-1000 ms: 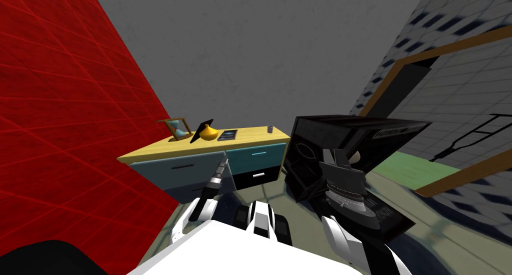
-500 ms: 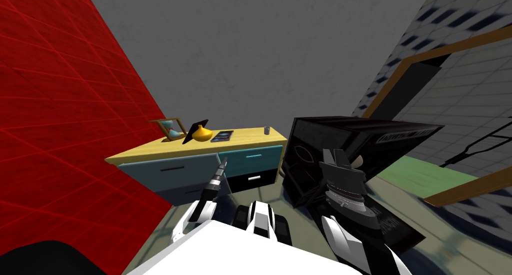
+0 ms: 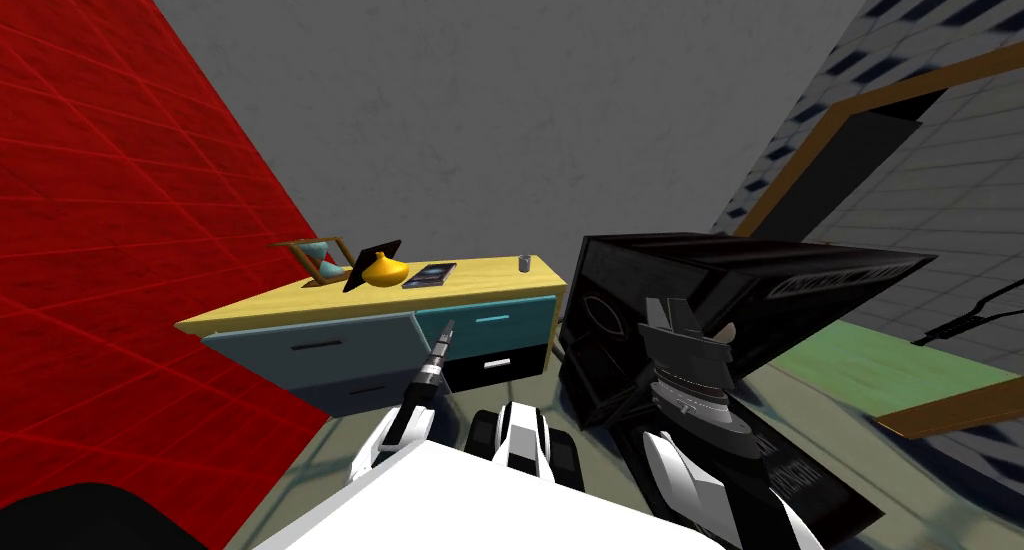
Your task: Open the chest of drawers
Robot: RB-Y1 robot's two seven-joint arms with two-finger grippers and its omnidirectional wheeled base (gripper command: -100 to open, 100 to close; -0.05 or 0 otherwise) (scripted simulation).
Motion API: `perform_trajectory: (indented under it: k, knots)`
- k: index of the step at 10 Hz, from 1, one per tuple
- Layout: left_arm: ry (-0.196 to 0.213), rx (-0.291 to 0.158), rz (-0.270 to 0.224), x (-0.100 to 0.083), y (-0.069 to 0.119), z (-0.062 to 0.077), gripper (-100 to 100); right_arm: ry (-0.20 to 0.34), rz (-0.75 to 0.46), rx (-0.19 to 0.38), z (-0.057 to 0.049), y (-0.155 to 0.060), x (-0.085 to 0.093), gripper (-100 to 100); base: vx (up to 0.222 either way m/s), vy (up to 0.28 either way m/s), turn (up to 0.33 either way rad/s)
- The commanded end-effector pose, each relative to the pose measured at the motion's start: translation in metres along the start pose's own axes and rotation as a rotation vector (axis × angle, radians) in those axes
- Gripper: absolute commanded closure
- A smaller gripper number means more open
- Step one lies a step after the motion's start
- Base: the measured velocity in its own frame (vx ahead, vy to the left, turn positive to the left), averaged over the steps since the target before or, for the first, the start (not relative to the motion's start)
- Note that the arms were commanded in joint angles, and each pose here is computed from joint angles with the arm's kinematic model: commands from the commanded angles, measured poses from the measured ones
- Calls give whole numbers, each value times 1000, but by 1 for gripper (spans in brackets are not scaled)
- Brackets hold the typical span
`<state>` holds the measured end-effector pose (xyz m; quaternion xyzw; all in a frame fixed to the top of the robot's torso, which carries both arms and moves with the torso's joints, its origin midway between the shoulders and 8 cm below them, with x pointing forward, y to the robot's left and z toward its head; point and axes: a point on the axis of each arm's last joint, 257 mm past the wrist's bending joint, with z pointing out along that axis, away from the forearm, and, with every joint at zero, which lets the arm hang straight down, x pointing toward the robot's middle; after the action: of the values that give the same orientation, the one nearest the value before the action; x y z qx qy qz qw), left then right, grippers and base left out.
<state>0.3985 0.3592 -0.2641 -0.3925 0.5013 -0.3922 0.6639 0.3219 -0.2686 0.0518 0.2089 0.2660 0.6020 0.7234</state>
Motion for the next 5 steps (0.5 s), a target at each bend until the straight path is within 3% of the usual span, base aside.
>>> perform_trajectory:
  k: [1, 5]
  knots:
    - [-20, -52, -26, 7, 22, -5, -100, 0, 0, 0, 0, 0, 0, 0, 105, -162, 29]
    - [-64, -116, -113, 33, 41, -16, -100, 0, 0, 0, 0, 0, 0, 0, 72, -121, 25]
